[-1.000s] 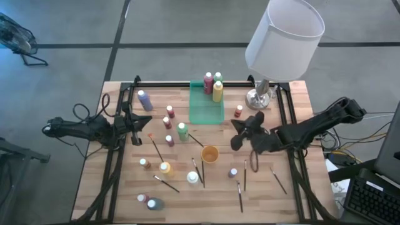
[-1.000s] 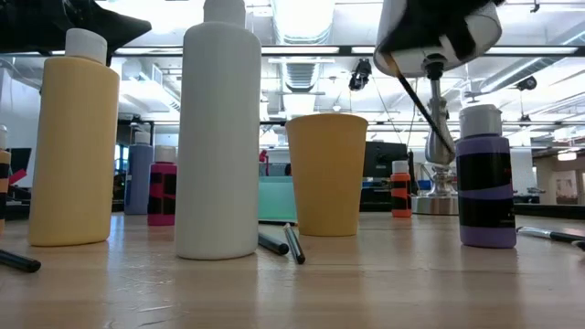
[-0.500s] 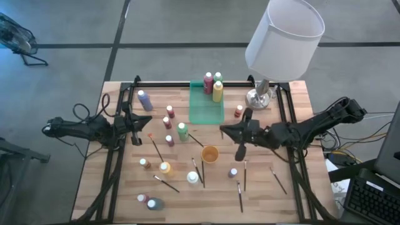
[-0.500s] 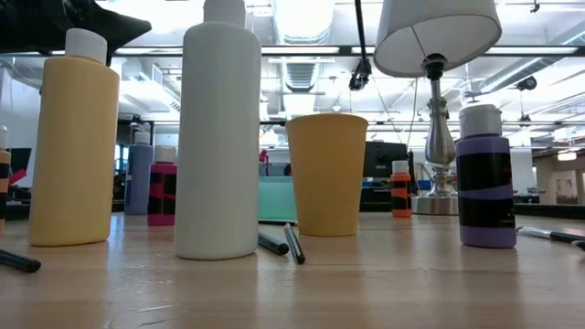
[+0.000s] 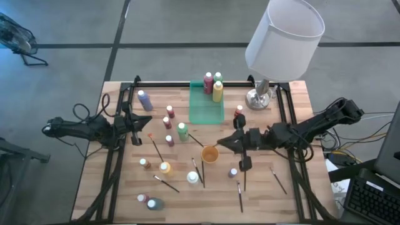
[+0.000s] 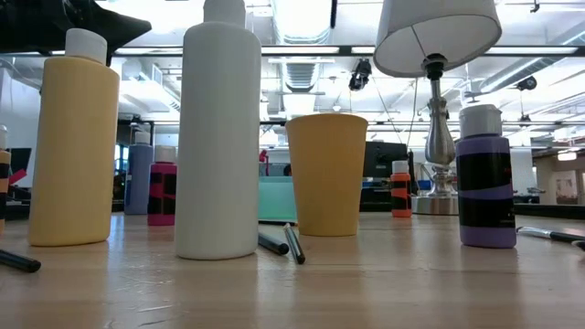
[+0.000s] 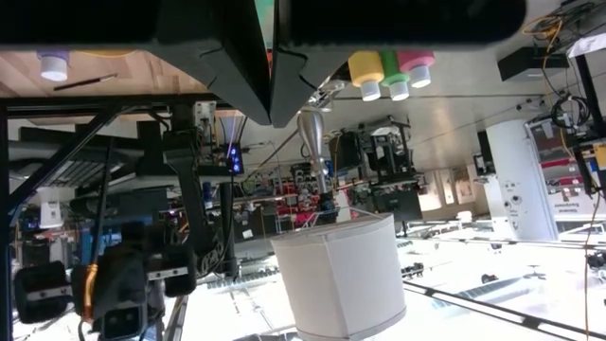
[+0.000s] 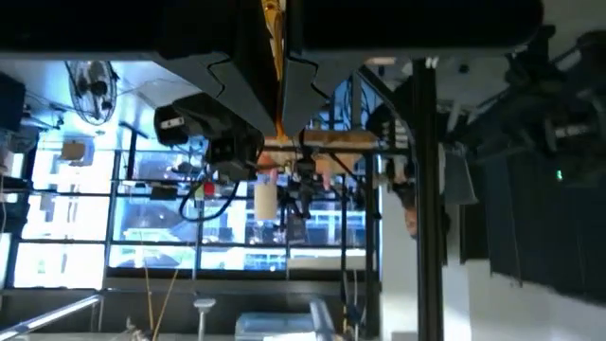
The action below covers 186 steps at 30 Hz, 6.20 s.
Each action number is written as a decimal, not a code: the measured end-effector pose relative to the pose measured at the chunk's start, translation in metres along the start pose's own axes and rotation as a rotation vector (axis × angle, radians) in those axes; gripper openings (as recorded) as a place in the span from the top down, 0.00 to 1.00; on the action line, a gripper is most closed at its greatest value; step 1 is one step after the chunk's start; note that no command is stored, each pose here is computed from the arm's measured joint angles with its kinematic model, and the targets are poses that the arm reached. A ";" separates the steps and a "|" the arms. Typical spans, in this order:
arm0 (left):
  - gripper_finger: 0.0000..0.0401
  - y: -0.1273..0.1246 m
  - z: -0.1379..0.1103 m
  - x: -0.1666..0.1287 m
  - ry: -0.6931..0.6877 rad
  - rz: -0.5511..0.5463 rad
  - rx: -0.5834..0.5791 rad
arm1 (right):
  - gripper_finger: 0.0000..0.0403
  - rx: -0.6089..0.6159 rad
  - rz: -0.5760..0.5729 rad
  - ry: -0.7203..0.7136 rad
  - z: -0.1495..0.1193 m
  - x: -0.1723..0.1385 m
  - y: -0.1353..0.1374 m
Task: Pick & Place Paint Supplies
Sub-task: Put the orange paintbrush into the yellow cup, then put the silver paintbrush into the yellow cup
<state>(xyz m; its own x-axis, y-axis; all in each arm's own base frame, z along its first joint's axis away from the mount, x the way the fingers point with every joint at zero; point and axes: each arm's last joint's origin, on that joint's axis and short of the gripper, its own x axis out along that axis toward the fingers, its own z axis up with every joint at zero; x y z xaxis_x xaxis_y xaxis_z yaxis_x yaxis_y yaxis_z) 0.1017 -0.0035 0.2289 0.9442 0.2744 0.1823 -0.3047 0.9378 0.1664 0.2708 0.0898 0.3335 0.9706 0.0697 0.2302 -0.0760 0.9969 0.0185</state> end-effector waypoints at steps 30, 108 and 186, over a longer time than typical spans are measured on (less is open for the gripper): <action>0.96 0.000 0.000 0.000 0.000 0.000 0.000 | 0.98 0.057 -0.047 0.150 -0.069 0.009 -0.008; 0.96 -0.001 -0.003 0.001 0.027 -0.007 0.013 | 0.93 0.319 -0.142 0.246 -0.171 -0.007 -0.027; 0.96 -0.002 -0.006 0.001 0.061 -0.016 0.029 | 0.59 0.475 -0.936 1.601 -0.026 -0.071 0.049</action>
<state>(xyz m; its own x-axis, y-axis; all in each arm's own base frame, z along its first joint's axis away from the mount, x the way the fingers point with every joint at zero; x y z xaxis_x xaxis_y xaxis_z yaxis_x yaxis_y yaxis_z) 0.1036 -0.0038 0.2225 0.9545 0.2732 0.1197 -0.2925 0.9358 0.1967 0.2043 0.1350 0.2928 -0.0167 -0.1666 -0.9859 0.7420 0.6588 -0.1239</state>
